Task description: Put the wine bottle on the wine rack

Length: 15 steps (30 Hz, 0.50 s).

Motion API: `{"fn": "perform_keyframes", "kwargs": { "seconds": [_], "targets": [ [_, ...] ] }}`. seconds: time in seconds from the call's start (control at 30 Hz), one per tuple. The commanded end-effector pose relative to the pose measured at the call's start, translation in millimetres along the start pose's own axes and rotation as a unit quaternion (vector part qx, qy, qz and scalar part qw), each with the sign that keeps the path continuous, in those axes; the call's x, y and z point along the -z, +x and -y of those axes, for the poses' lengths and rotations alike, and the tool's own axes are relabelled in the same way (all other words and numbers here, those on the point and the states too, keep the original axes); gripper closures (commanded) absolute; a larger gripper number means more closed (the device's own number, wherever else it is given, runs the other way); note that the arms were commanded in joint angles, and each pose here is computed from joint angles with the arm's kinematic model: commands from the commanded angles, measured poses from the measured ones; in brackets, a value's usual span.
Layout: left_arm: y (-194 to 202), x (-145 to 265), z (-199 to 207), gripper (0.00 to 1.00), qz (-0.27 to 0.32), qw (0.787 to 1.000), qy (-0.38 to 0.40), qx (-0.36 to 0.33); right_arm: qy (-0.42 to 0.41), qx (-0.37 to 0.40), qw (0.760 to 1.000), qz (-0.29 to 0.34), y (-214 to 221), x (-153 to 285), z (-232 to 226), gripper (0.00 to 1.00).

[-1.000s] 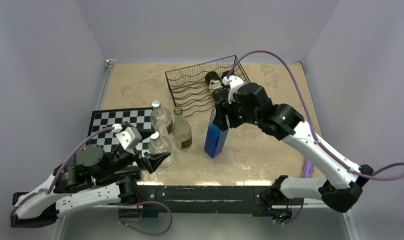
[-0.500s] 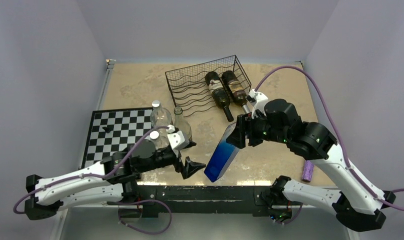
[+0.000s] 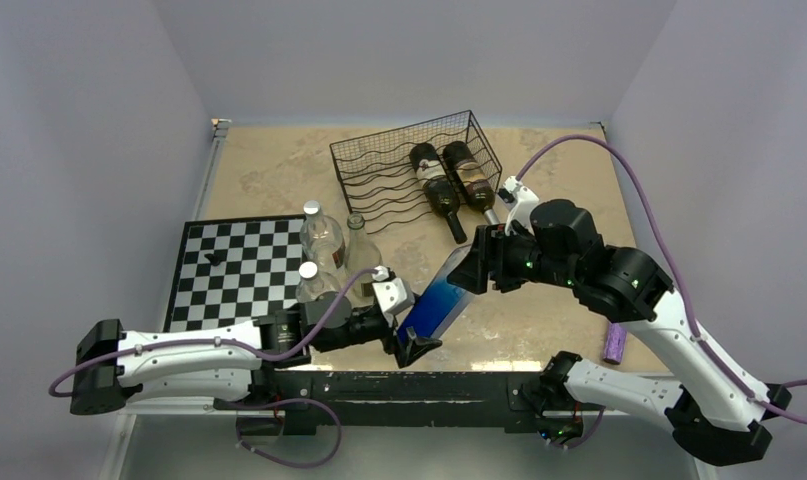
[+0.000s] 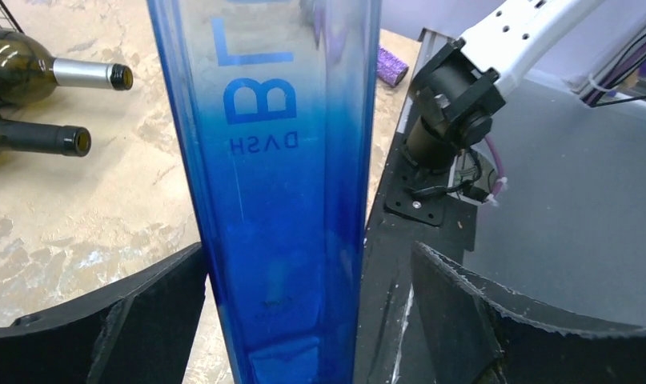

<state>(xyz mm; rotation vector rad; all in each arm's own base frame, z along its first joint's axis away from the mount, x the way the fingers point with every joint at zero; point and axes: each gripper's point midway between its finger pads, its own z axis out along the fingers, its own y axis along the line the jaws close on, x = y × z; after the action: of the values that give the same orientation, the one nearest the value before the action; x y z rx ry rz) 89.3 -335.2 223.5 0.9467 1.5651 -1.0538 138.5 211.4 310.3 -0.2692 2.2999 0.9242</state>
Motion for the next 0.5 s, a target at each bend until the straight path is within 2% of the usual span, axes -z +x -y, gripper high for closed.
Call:
{"fn": "perform_keyframes", "kwargs": {
  "seconds": [0.0,0.2,0.47],
  "targets": [
    [-6.7,-12.7,0.8,0.02,0.03,1.0,-0.006,-0.008,-0.128,-0.032,0.985,0.112,-54.6,26.8,-60.5,1.0],
    [4.7,-15.7,-9.4,0.04,0.019,0.999,-0.032,-0.013,-0.148,-0.048,0.98,0.121,-57.0,33.9,-67.2,1.0],
    [13.3,-17.9,-12.6,0.23,0.02,0.999,-0.033,-0.029,-0.152,-0.081,0.978,0.12,-52.6,33.9,-65.1,1.0]
  ]
}}
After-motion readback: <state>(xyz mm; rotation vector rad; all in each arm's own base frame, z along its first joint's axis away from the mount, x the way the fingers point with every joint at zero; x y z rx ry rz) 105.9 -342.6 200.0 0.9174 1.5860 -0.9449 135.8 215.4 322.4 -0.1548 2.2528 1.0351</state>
